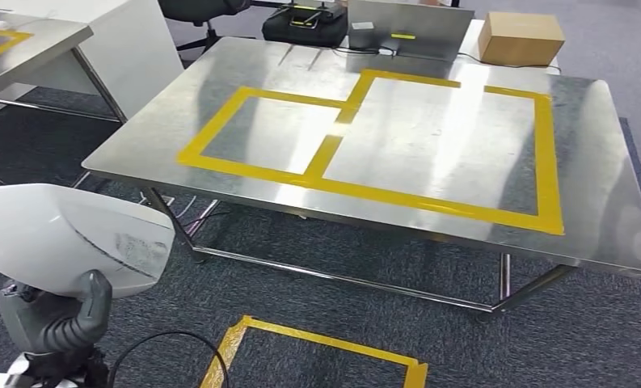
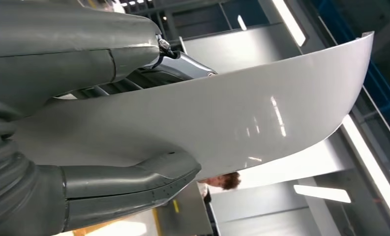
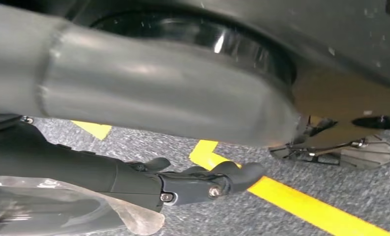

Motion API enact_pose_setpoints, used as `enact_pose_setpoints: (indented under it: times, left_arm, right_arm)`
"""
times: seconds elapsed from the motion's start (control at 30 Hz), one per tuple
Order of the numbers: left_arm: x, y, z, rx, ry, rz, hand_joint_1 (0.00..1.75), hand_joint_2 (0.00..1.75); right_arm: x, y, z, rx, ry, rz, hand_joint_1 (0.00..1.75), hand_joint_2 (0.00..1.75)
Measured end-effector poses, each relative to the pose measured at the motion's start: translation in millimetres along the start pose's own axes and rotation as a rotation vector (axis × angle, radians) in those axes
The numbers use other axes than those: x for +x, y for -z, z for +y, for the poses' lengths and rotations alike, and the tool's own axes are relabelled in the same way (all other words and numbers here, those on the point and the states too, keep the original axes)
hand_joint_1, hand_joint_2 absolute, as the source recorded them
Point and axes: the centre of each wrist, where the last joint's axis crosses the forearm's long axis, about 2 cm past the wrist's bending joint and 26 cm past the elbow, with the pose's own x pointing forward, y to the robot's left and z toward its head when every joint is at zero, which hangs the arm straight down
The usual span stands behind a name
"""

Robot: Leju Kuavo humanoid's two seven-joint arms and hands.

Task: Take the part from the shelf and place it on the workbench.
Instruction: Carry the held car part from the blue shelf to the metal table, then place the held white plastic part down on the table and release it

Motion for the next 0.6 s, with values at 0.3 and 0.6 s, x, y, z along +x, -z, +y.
enact_pose_setpoints:
  times: [0.3, 0.6]
  left_arm:
    - [-0.4, 2.6, -0.1, 0.002, -0.005, -0.007, 1.75, 1.75]
    - [-0.2, -0.5, 0.5, -0.003, -0.002, 0.002, 1.75, 1.75]
  right_arm:
    - [3.8, 0.7, -1.2, -0.004, 0.004, -0.008, 0.0, 0.0]
    - [2.0, 0.4, -0.9, -0.006, 0.01, -0.005, 0.0, 0.0]
